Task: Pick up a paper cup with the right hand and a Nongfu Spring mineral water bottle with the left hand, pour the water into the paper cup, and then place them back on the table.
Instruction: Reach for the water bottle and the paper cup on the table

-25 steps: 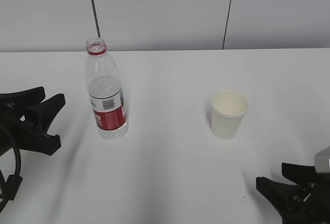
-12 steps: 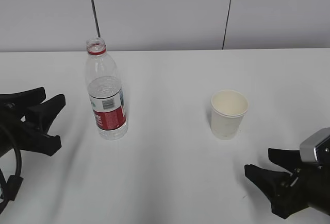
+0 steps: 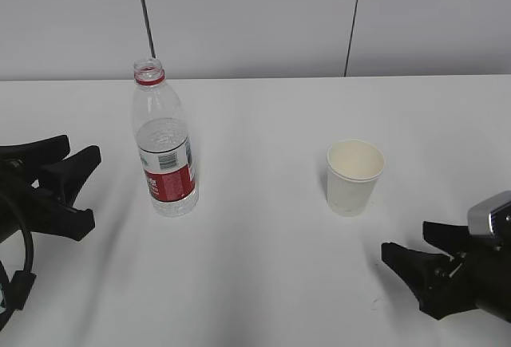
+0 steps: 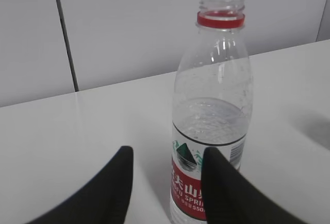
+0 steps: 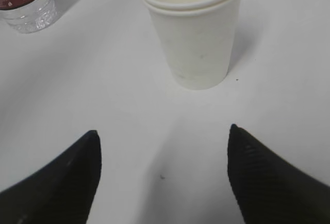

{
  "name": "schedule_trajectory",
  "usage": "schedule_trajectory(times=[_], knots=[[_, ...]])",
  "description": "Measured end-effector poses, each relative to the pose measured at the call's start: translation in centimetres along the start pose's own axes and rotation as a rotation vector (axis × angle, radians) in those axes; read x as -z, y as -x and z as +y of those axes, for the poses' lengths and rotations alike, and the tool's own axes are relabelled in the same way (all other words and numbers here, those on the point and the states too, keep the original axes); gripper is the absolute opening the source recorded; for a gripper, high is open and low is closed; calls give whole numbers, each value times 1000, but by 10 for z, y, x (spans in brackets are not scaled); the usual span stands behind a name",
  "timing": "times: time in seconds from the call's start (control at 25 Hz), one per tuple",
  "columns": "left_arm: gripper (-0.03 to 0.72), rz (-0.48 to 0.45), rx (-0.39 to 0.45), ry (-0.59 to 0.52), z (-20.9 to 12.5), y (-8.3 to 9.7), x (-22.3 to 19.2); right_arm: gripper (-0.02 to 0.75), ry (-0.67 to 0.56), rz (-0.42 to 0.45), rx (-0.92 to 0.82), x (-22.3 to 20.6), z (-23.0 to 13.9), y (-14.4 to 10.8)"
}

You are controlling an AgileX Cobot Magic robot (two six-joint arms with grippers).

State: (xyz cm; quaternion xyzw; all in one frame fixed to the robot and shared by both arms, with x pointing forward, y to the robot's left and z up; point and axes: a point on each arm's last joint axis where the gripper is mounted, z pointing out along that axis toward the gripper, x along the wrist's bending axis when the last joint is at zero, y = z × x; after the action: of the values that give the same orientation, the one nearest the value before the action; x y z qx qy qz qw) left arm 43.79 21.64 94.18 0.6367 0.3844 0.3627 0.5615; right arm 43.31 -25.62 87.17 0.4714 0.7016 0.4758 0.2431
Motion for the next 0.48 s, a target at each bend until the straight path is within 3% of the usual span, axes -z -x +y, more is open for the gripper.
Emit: schedule_trajectory(times=[0.12, 0.2, 0.32, 0.48], knots=[[274, 0, 0, 0, 0, 0, 0, 643, 23, -4, 7, -5, 5, 3], [274, 2, 1, 0, 0, 0, 0, 651, 38, 24, 17, -10, 9, 3], [274, 3, 1, 0, 0, 0, 0, 619, 54, 72, 39, -19, 14, 3], [274, 3, 1, 0, 0, 0, 0, 568, 66, 64, 35, -26, 17, 8]])
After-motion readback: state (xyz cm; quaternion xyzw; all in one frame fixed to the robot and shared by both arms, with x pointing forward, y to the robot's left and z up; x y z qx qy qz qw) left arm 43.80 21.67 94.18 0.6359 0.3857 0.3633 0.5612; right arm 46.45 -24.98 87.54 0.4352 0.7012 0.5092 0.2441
